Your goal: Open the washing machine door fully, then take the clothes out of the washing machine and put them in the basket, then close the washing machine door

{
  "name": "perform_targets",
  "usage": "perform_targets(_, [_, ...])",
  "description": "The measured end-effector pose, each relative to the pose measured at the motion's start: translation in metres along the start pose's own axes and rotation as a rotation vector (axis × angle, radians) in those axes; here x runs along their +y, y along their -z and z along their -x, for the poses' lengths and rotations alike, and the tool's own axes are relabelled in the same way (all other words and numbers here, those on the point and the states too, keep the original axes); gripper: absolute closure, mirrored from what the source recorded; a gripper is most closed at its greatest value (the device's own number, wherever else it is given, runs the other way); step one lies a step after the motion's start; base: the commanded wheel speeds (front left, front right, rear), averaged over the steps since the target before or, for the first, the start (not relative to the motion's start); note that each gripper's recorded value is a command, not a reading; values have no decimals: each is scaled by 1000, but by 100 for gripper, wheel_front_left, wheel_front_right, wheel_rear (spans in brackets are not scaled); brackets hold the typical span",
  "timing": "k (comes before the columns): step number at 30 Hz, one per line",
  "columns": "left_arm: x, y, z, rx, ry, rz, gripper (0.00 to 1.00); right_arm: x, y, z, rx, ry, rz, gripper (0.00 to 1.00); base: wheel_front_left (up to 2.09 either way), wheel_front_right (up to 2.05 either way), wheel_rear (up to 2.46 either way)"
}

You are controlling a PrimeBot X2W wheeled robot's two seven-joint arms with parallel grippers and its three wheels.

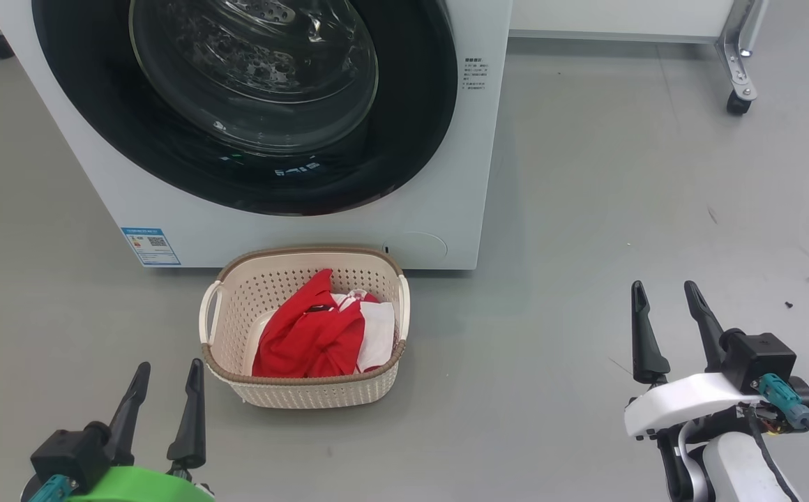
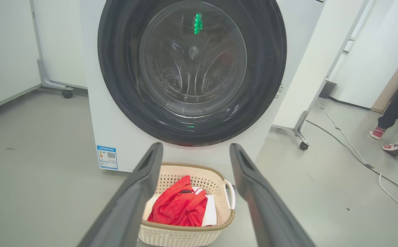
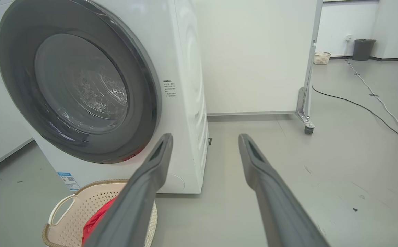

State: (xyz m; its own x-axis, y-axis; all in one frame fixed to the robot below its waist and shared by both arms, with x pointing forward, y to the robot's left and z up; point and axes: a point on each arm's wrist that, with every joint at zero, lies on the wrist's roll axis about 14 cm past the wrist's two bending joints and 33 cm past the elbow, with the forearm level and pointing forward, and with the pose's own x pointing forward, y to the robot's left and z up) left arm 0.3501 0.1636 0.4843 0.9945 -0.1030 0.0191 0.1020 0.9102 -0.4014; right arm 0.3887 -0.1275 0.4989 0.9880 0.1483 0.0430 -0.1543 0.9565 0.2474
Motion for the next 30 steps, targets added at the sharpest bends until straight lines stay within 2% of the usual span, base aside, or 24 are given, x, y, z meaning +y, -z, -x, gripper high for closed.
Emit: perform_targets(30, [-8,8,5,18,10,73,0,2,0,5,-3,-13,21,0,0,0,0])
